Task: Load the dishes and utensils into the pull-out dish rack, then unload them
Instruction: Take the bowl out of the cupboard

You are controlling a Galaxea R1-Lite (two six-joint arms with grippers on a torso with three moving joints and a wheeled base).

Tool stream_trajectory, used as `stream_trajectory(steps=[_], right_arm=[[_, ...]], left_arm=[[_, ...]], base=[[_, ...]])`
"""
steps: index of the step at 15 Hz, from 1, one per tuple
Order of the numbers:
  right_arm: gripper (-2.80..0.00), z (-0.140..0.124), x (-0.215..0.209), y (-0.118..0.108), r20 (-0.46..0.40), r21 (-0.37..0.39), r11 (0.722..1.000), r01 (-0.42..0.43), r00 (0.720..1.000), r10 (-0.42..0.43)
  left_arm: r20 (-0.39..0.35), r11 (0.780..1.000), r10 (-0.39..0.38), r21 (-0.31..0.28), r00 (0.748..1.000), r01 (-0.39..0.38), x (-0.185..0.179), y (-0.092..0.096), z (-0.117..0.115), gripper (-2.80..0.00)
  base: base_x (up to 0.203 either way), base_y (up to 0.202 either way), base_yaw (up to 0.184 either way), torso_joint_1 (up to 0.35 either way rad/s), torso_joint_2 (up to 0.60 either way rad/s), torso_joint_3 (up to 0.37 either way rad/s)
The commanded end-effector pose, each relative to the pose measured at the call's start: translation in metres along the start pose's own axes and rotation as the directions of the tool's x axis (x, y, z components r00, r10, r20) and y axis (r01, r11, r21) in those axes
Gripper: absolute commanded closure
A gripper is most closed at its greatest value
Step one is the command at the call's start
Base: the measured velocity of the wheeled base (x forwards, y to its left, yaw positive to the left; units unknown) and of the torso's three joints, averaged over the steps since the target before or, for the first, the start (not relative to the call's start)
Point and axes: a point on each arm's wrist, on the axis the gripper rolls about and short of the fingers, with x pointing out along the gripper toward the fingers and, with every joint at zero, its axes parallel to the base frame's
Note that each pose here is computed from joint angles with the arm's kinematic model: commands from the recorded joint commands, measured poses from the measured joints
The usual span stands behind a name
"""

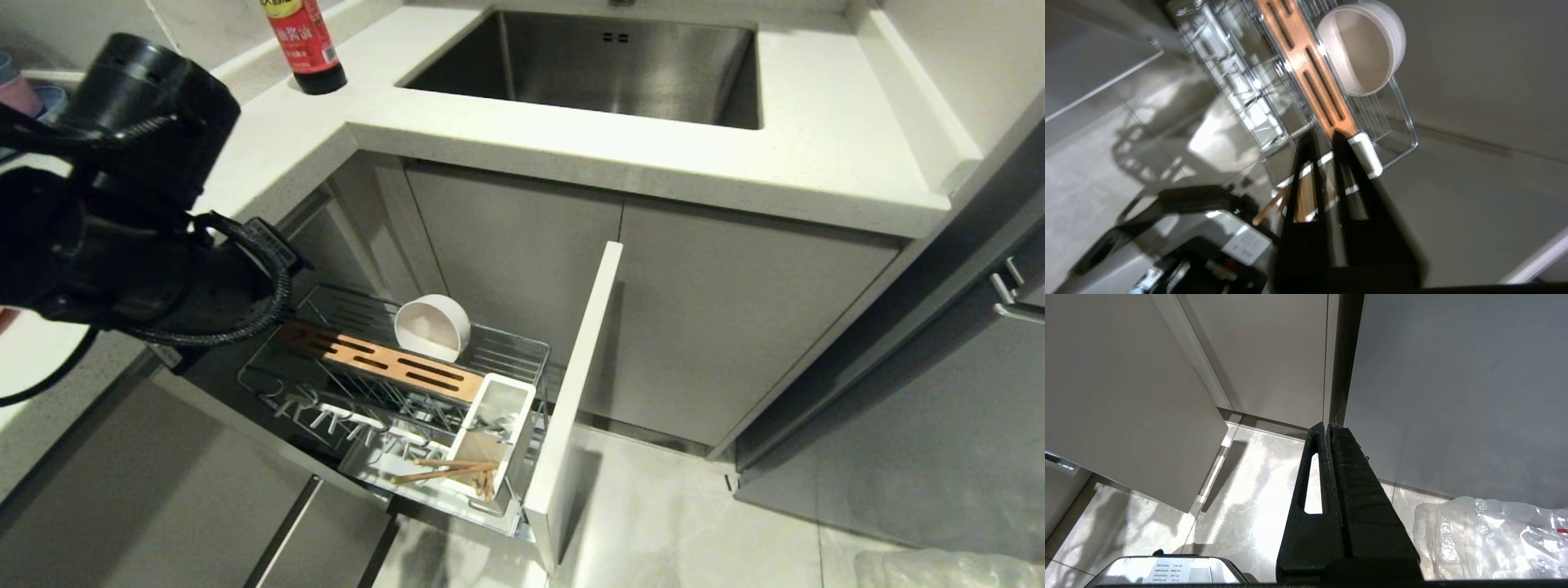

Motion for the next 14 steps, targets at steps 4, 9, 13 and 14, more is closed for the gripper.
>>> stream_trajectory(steps=[4,9,13,14], right_arm=[[0.0,0.0,0.0,0.0,-0.001,0.0,1.0,-0.001,1.0,0.001],[0.0,0.0,0.0,0.0,0.0,0.0,1.0,-0.001,1.0,0.001],[0.0,0.0,0.0,0.0,-0.001,0.0,1.0,0.001,1.0,-0.001],[0.0,0.0,0.0,0.0,0.001,0.0,1.0,-0.001,1.0,0.001]], left_arm=[[-0.036,0.997,0.068,0.038,0.997,-0.066,0.058,-0.023,-0.023,-2.8],[-0.085,0.999,0.03,0.017,0.996,-0.029,0.101,-0.041,-0.032,-2.8],[-0.09,1.0,0.016,0.023,0.996,-0.014,0.131,-0.045,-0.03,-2.8],[-0.109,1.0,-0.003,0.021,0.994,0.005,0.145,-0.045,-0.029,-2.8]], base=[[0.0,0.0,0.0,0.0,0.0,0.0],[0.0,0.0,0.0,0.0,0.0,0.0],[0.0,0.0,0.0,0.0,0.0,0.0],[0.0,0.0,0.0,0.0,0.0,0.0]])
